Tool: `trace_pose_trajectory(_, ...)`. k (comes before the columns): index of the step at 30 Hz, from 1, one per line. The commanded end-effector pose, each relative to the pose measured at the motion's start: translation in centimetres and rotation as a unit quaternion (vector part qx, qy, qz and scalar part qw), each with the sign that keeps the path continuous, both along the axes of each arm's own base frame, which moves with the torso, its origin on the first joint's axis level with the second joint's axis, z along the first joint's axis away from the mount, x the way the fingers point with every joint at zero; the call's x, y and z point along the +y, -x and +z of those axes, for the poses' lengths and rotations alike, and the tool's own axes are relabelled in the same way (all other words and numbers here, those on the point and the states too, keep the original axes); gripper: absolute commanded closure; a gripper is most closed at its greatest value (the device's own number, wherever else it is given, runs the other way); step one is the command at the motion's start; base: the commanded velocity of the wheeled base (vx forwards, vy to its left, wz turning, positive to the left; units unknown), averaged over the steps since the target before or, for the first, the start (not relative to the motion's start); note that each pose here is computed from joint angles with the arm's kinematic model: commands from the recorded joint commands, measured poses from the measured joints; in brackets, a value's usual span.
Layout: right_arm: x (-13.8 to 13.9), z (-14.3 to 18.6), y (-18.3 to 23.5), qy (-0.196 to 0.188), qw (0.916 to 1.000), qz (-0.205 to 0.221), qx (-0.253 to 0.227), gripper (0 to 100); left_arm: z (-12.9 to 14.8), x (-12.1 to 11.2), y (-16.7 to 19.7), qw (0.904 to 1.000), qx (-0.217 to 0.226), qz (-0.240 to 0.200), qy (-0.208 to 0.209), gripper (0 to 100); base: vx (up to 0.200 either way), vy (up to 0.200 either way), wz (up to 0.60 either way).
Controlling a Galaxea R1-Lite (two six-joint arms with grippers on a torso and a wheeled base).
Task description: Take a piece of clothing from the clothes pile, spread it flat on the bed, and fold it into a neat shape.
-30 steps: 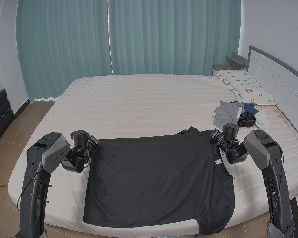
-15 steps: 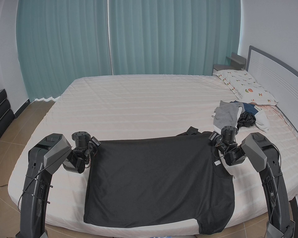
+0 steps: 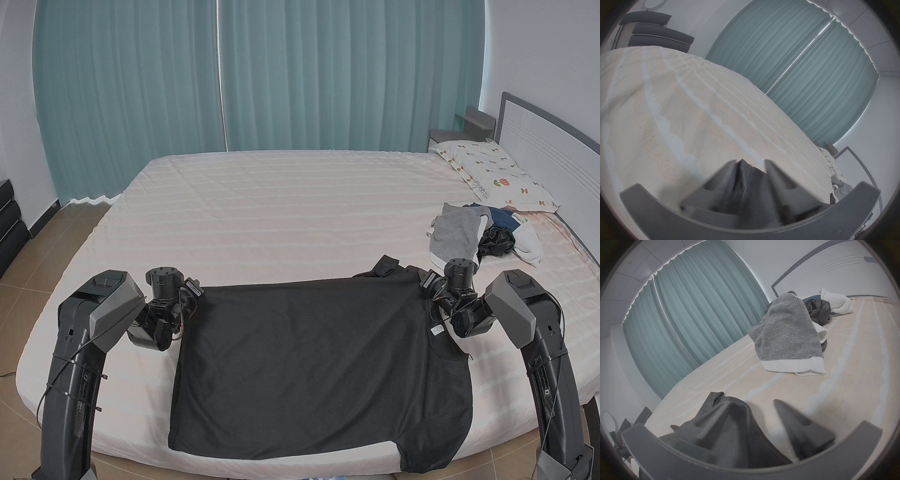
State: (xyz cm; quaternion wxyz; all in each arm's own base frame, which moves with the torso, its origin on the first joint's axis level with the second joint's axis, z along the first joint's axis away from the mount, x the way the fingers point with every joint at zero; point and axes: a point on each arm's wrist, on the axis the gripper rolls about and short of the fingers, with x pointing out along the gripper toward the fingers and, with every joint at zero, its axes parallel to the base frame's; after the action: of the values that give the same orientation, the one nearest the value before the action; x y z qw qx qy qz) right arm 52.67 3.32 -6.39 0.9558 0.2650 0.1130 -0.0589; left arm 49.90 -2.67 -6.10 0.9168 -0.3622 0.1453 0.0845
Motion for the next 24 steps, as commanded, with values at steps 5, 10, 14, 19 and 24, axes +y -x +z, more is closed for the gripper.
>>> trace_pose_trajectory(5,-0.4,1.3,0.2,-0.001,1.0,-0.002,-0.005,0,0.0,0.1,0.0,1.0,-0.002,0.002,0.001,0,0.0,0.0,0.0)
trace_pose_trajectory(10,-1.3,3.4,0.9,-0.002,0.9999,-0.006,-0.01,0,0.5,0.2,0.3,0.9999,-0.005,0.009,0.008,0,0.0,0.0,0.0)
trace_pose_trajectory(14,-2.0,5.4,2.5,-0.007,0.9999,-0.009,-0.003,0,3.0,0.6,1.5,0.9993,-0.021,0.018,0.024,0,0.0,0.0,0.0)
trace_pose_trajectory(19,-2.6,7.5,5.9,-0.024,0.9996,0.01,0.012,0,7.1,1.3,4.3,0.9976,-0.045,0.02,0.048,0,0.0,0.0,0.0)
trace_pose_trajectory(24,-2.7,8.6,11.7,-0.048,0.9968,0.05,0.041,0,9.9,1.4,6.8,0.9975,-0.047,0.013,0.051,0,0.0,0.0,0.0)
